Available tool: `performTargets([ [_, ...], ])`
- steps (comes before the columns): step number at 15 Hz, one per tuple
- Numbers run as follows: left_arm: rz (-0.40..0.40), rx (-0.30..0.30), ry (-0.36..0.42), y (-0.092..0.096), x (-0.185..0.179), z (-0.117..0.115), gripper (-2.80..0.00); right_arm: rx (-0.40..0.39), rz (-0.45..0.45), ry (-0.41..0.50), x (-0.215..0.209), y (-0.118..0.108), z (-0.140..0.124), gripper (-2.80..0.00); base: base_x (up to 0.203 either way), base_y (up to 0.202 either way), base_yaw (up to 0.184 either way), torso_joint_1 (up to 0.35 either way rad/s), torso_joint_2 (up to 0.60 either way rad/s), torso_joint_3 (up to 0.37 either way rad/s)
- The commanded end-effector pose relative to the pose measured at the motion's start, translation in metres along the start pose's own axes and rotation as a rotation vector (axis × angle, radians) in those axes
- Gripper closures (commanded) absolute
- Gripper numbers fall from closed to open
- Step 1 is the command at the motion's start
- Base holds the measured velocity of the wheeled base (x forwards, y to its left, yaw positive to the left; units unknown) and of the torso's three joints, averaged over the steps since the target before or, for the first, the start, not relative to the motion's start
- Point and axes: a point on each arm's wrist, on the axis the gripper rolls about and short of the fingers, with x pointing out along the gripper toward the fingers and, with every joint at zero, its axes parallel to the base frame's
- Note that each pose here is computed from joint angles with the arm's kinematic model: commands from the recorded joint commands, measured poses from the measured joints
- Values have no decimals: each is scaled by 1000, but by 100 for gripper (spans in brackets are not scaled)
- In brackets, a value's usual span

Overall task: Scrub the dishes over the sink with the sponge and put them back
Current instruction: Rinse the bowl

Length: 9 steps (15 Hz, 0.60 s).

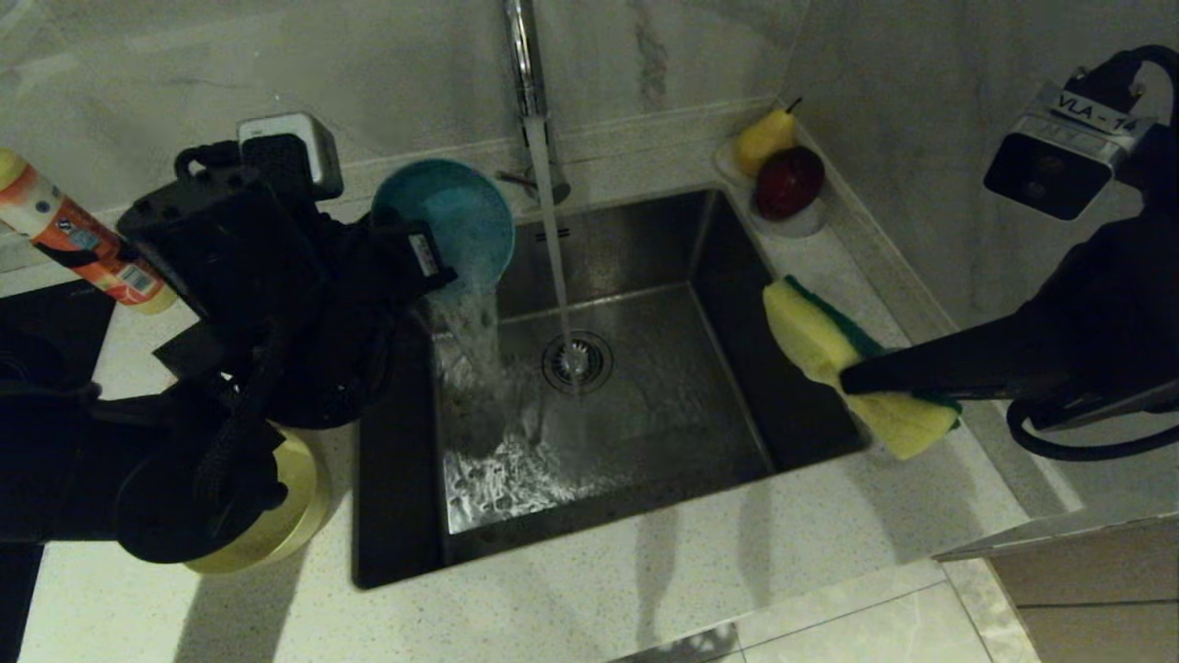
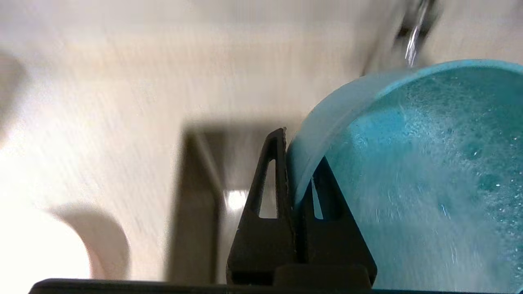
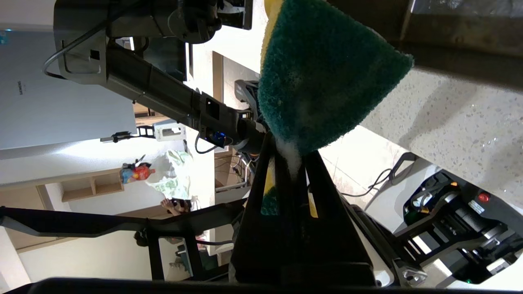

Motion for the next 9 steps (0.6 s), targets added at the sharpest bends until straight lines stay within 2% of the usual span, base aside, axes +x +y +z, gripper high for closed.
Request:
performTargets([
  [1, 14, -9, -94, 5, -5, 11, 0, 16, -3, 13, 0, -3, -4, 0, 0, 0, 0, 0, 0, 0],
  [9, -10, -68, -269, 18, -22, 55, 0, 37, -11, 30, 14, -21, -12, 0, 0, 0, 0, 0, 0, 0],
])
